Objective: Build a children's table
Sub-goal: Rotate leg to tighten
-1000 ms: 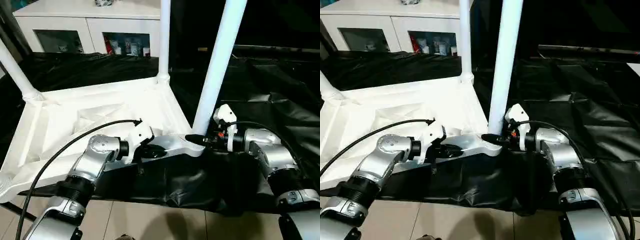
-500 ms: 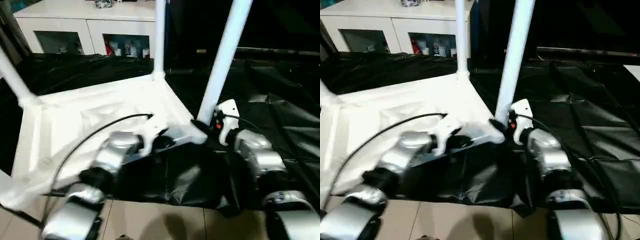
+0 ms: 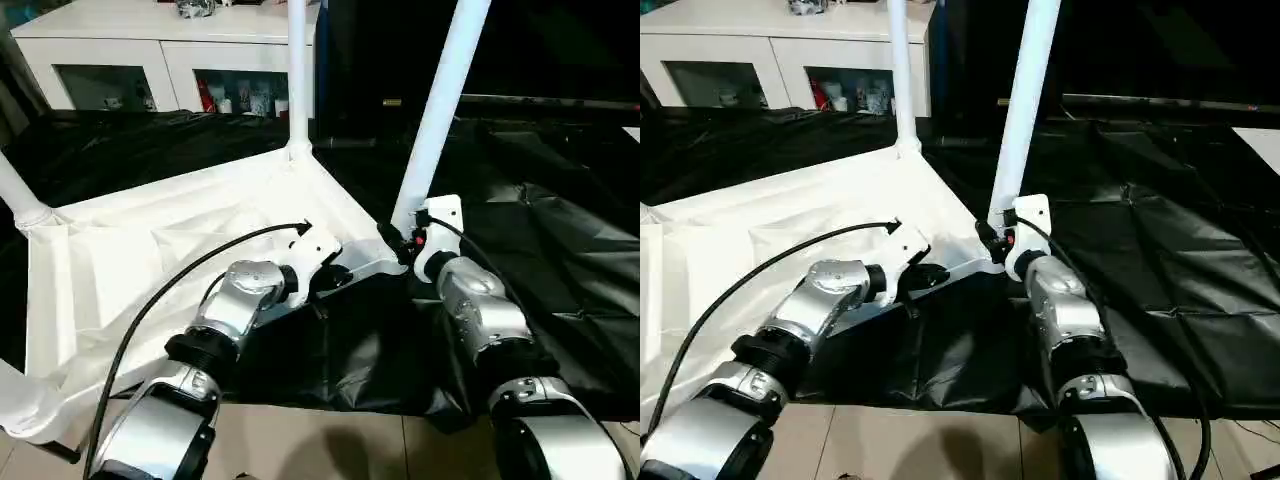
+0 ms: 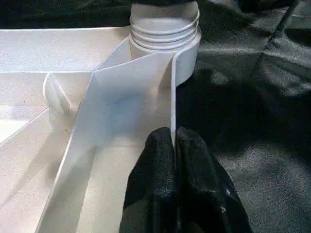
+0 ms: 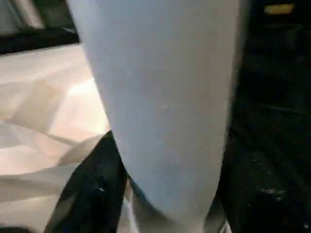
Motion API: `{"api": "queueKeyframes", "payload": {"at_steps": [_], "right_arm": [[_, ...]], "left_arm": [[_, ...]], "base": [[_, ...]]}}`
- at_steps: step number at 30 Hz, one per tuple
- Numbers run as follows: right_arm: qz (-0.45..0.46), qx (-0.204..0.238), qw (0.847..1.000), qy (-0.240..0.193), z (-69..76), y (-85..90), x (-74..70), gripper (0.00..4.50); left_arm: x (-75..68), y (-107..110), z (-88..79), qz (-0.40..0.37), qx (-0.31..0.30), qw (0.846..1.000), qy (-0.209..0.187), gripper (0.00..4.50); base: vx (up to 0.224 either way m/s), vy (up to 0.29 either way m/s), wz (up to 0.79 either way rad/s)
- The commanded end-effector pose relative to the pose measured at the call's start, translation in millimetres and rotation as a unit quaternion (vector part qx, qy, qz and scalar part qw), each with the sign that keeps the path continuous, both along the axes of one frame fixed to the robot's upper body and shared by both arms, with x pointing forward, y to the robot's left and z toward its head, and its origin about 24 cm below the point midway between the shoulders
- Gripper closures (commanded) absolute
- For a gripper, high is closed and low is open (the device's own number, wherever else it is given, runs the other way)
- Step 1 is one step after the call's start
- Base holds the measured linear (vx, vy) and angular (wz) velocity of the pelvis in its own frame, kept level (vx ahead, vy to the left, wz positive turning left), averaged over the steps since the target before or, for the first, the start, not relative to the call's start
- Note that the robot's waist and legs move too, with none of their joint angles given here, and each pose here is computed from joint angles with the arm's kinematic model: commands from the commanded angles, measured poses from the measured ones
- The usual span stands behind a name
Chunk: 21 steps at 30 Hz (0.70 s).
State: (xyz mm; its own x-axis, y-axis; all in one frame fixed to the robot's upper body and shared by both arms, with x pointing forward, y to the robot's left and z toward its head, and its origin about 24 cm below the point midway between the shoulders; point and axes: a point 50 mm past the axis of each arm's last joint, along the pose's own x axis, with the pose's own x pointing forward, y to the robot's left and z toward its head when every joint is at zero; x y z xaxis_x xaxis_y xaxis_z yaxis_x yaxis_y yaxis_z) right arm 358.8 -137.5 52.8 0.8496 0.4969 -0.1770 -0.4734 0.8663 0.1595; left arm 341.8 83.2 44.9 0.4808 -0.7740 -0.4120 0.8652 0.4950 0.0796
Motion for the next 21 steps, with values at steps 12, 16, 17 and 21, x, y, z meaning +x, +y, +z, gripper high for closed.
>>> {"api": "queueKeyframes", "payload": {"at_steps": [12,16,17,21], "right_arm": [[0.254,-0.065,0.965,0.023,2.0,-20.7,-23.1,1.37],[0.263,-0.072,0.962,0.026,5.2,-26.3,-21.9,1.37],[0.266,-0.076,0.961,0.027,4.3,-25.9,-22.2,1.52],[0.277,-0.071,0.958,0.032,3.6,-24.6,-23.1,1.82]], "left_arm": [[-15.2,18.0,12.7,-0.092,-0.066,0.994,-0.003,4.50],[-18.5,22.1,12.2,-0.101,-0.066,0.993,0.003,4.50],[-18.8,22.1,12.1,-0.101,-0.066,0.993,0.003,4.50],[-20.0,22.2,12.5,-0.104,-0.068,0.992,0.006,4.50]], "base": [[0.000,0.000,0.00],[0.000,0.000,0.00],[0.000,0.000,0.00],[0.000,0.000,0.00]]}}
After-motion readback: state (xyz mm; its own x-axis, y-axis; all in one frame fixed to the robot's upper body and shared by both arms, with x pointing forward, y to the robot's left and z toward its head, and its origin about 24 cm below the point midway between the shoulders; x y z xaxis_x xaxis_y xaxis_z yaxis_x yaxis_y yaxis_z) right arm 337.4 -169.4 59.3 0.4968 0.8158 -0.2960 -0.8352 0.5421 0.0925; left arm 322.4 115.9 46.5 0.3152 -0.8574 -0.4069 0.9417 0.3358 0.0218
